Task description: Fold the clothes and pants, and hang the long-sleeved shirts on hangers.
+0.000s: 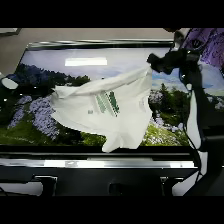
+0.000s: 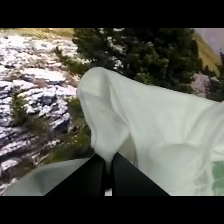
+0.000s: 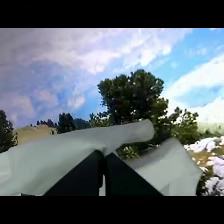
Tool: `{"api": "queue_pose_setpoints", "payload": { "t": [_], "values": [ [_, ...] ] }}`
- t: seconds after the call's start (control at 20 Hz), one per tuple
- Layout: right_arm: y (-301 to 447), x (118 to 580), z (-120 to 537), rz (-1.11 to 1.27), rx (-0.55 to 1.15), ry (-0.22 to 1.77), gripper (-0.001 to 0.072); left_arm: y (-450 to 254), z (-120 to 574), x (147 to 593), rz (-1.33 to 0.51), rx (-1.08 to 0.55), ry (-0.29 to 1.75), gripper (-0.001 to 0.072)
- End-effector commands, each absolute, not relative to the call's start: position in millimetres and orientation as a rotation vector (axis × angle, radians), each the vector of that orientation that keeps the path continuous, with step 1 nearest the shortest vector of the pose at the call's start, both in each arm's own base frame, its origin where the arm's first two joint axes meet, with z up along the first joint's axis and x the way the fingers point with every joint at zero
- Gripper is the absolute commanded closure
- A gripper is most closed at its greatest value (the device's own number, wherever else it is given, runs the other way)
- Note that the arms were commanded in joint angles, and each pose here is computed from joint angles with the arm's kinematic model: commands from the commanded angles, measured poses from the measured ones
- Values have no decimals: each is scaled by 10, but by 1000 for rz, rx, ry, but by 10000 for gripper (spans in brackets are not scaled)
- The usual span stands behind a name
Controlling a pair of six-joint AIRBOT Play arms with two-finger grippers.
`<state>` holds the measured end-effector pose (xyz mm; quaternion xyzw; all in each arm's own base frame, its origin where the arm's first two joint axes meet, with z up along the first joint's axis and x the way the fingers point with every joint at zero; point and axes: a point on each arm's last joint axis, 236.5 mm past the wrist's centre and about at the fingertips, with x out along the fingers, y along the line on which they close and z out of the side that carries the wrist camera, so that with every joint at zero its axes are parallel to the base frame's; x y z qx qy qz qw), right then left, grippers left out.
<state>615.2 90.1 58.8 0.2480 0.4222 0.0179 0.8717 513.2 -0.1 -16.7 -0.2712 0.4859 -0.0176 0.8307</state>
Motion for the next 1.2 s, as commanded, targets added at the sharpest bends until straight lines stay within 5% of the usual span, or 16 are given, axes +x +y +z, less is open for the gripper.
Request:
{"api": "queue_pose_setpoints", "payload": {
  "t": [0.0,0.15,0.25,0.35,0.4,0.65,0.9,1.15],
  "values": [
    [1099,6180,-191,46,619,1017,676,-37,-725,5296,-17,-604,1088,692],
    [1149,6089,-266,54,634,1070,613,-22,-659,5381,-22,-609,1069,676],
    [1125,5948,-171,83,600,1115,422,17,-507,5376,-38,-613,1077,591],
    [996,5749,70,145,523,1151,343,162,-271,5319,-50,-623,1090,212],
    [869,5641,245,171,474,1156,339,282,-129,5276,-45,-630,1083,175],
    [188,4860,755,255,314,1246,309,1110,339,4695,93,-637,1060,178],
    [332,3872,177,345,616,1392,290,1269,17,3980,197,-750,1123,180],
    [872,3088,-463,412,744,1492,290,1098,-269,3814,188,-775,1205,180]
  ]
}}
